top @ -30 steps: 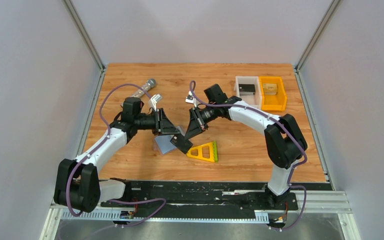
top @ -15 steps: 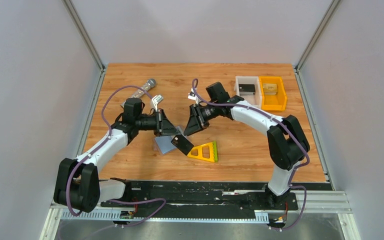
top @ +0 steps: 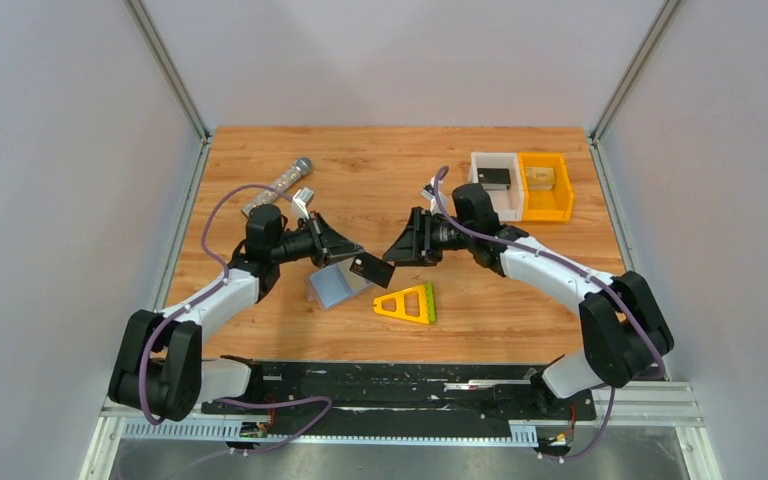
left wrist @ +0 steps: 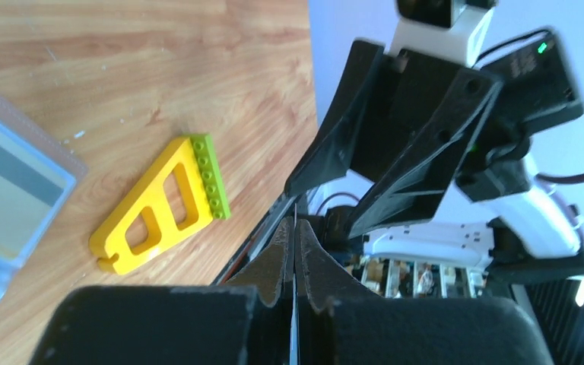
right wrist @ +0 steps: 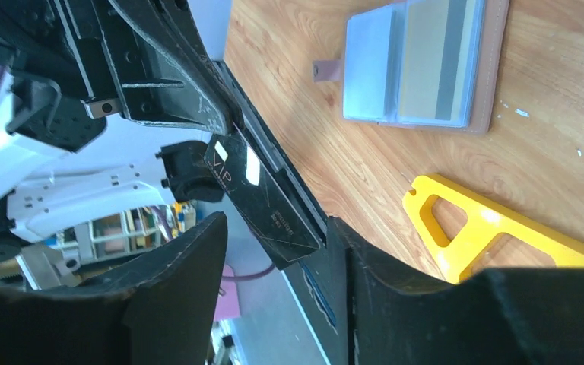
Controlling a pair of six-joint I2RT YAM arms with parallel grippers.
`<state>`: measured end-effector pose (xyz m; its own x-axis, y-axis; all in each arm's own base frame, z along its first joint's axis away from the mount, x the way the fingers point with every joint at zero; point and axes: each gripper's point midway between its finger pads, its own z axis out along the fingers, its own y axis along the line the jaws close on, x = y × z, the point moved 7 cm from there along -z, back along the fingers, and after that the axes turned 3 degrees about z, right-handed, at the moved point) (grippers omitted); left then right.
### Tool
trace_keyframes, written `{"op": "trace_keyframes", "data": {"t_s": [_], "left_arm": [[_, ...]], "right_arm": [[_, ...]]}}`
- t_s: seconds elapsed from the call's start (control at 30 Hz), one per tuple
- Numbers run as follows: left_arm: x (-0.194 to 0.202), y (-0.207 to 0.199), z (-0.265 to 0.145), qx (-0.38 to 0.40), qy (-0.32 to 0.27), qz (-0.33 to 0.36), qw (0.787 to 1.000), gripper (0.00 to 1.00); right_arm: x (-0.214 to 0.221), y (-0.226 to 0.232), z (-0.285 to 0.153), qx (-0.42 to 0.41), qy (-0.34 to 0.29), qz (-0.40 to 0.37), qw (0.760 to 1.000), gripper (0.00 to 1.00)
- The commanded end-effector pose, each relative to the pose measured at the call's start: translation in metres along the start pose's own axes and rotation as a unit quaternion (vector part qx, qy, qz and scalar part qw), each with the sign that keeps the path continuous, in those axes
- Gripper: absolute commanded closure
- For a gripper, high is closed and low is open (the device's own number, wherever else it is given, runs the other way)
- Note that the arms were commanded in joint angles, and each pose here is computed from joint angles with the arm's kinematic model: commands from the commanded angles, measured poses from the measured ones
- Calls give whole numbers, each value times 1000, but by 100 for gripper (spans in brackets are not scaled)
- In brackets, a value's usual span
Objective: Take the credit cards out of the card holder
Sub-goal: Place the credit card in the storage box.
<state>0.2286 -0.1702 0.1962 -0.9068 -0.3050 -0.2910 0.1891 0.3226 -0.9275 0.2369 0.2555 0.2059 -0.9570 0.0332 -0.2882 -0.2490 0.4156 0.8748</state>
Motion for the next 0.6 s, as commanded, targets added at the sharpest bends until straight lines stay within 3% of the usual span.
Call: {"op": "trace_keyframes", "data": {"t_s": [0.0, 0.23, 0.3, 0.4, 0.57], "left_arm": [[-22, -18, 6, 43, -84, -12, 995, 100], [-26, -20, 8, 40, -140, -24, 989, 100], [-25, -22, 7, 41, -148, -22, 988, 100], [-24, -21, 6, 37, -155, -23, 987, 100], [-23, -17, 3, 26, -175, -32, 984, 100]], "right_arm": [[-11, 20, -1, -50, -79, 20, 995, 51], [-2, 24, 6, -76, -88, 25, 993, 51], [-1, 27, 7, -84, -92, 24, 992, 55], [0, 29, 7, -83, -105, 27, 991, 70], [0, 27, 5, -75, -118, 45, 989, 69]]}}
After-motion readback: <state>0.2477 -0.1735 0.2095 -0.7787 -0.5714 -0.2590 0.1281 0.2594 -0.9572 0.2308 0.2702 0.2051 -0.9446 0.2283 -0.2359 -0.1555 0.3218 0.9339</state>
